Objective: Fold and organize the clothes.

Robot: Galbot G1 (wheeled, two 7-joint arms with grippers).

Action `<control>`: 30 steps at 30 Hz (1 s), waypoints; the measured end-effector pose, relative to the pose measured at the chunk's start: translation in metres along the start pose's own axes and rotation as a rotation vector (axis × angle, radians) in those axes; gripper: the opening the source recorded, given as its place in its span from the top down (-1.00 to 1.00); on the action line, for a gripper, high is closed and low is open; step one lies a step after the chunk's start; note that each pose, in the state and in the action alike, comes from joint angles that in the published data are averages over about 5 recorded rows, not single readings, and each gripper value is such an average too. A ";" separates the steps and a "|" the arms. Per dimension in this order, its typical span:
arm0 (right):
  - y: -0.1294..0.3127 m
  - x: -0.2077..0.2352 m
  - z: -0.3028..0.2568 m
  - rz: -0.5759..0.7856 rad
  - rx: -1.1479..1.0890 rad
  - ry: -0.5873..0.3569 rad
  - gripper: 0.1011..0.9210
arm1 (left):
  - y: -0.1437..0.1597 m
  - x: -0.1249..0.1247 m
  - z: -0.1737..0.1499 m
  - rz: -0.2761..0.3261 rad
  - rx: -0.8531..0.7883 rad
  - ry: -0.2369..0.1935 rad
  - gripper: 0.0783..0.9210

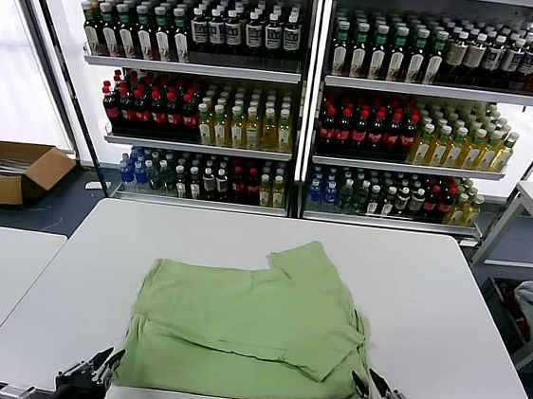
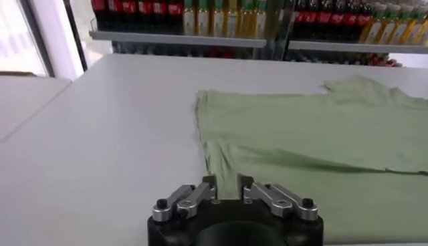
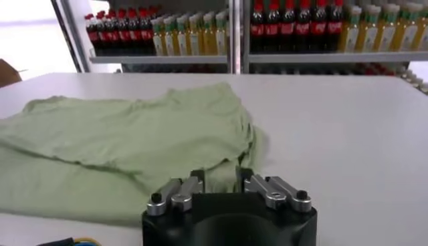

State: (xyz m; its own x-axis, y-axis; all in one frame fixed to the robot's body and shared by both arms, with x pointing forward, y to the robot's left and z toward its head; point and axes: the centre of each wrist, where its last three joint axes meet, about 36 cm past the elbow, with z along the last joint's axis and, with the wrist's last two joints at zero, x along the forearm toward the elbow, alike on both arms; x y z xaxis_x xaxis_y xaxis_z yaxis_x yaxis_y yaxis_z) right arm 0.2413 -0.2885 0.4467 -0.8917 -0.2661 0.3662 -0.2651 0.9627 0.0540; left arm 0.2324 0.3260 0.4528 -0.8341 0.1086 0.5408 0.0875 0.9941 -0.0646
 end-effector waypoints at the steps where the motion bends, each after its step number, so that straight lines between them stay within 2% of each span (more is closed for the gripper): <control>1: -0.003 -0.004 -0.003 -0.006 0.001 -0.010 -0.24 | 0.001 0.000 -0.002 -0.001 -0.003 -0.006 0.22; 8: -0.029 -0.050 -0.027 -0.067 0.011 -0.041 -0.69 | 0.012 -0.014 -0.022 0.043 -0.045 -0.060 -0.25; 13: -0.052 -0.102 -0.045 -0.131 0.025 -0.047 -0.76 | 0.023 -0.039 -0.034 0.098 -0.089 -0.065 -0.59; 16: -0.063 -0.134 -0.056 -0.169 0.036 -0.047 -0.76 | 0.030 -0.059 -0.039 0.127 -0.107 -0.060 -0.73; 22: -0.080 -0.192 -0.074 -0.208 0.051 -0.025 -0.76 | 0.046 -0.103 -0.053 0.177 -0.136 -0.049 -0.77; 30: -0.093 -0.255 -0.088 -0.190 0.041 0.023 -0.76 | 0.063 -0.163 -0.071 0.207 -0.131 -0.023 -0.77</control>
State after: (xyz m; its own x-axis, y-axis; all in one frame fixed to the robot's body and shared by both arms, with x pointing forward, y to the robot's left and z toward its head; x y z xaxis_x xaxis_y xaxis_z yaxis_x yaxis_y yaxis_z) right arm 0.5260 -0.3062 0.4298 -0.8156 -0.4415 0.3739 -0.4435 0.8922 0.0861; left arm 0.4129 0.3715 0.4202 -0.8033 0.3115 0.5077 0.3266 0.9431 -0.0620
